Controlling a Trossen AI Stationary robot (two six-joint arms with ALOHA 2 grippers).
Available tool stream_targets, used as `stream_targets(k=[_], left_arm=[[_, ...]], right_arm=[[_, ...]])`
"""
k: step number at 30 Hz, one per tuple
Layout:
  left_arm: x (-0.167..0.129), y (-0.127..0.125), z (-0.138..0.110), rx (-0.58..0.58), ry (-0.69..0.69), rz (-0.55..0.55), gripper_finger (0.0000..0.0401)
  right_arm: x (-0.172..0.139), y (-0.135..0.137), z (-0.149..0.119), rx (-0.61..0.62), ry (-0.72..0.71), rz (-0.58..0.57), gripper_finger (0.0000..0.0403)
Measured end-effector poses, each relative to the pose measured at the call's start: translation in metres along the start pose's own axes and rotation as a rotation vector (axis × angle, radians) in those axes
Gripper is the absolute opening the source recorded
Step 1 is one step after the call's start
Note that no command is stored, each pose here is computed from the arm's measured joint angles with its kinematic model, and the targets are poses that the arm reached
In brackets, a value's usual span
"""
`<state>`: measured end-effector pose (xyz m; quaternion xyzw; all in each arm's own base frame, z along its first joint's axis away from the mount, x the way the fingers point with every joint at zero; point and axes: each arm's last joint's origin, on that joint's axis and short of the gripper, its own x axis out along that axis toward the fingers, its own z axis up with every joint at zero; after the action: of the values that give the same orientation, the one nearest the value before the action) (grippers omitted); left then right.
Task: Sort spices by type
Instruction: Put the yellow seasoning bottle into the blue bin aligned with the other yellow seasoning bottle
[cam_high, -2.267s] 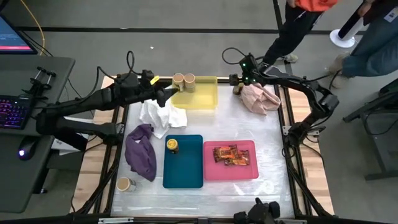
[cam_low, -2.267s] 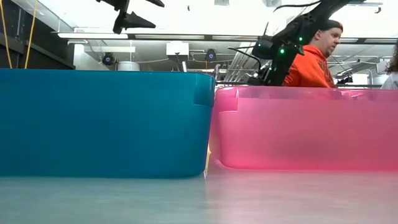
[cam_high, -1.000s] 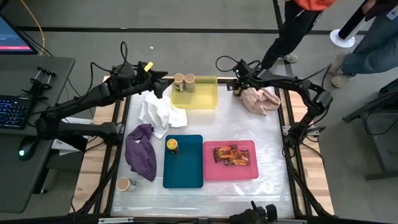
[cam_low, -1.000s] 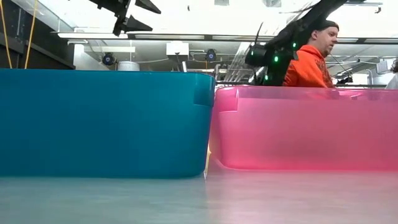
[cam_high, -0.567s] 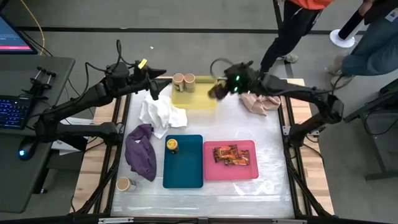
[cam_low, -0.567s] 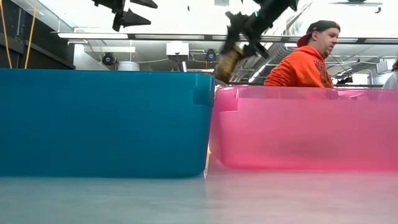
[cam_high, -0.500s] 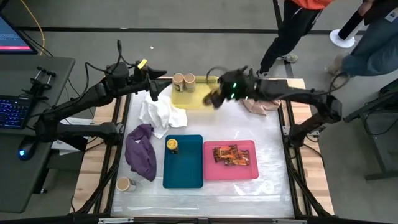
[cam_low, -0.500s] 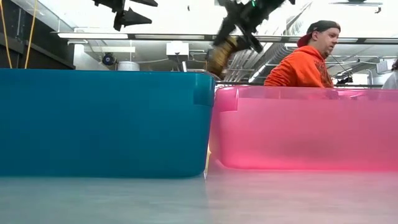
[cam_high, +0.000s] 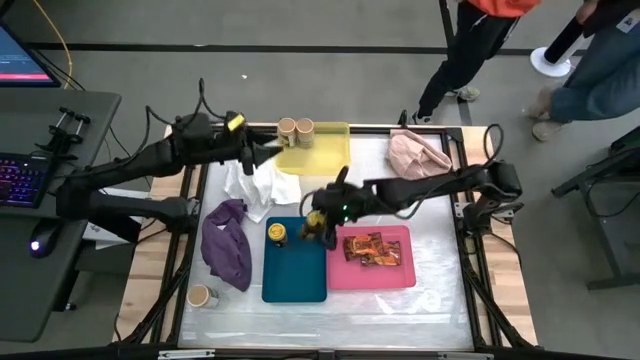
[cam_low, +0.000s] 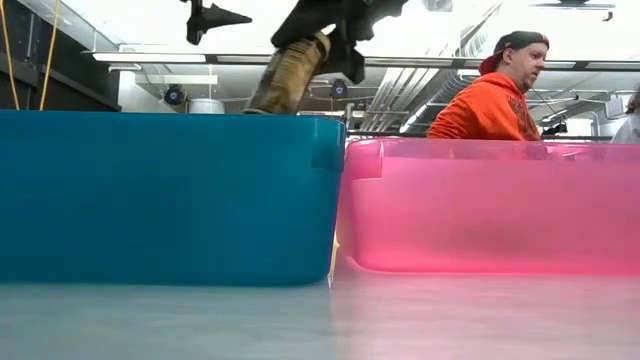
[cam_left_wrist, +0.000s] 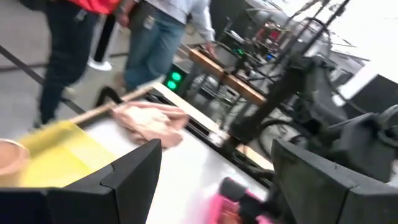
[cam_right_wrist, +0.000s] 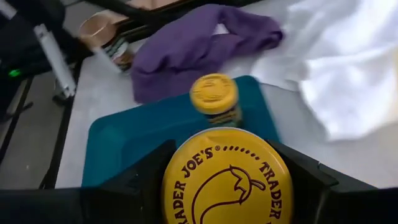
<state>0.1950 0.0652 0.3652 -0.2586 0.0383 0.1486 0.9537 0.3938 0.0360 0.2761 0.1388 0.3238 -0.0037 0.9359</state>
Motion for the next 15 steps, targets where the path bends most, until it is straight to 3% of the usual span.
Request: stream_targets(k=[6,11,15], left_arm=[[0.003,-0.032,-0.021,-0.014,0.028,-0.021,0.0290],[0.007,-0.050,-0.037,0.014,0.057,-0.011,0.0290],[0.010,-0.059,-0.047,0.026,0.092,-0.037,0.0290]], right_arm=[[0.031,0.010,-0.022,-0.034,0.084,-0.002,0.0215],[0.049,0.005,-0.033,-0.041,0.108,-0.098,0.0215],[0.057,-0.004,-0.038,-0.029,0.144,-0.104,0.0215]])
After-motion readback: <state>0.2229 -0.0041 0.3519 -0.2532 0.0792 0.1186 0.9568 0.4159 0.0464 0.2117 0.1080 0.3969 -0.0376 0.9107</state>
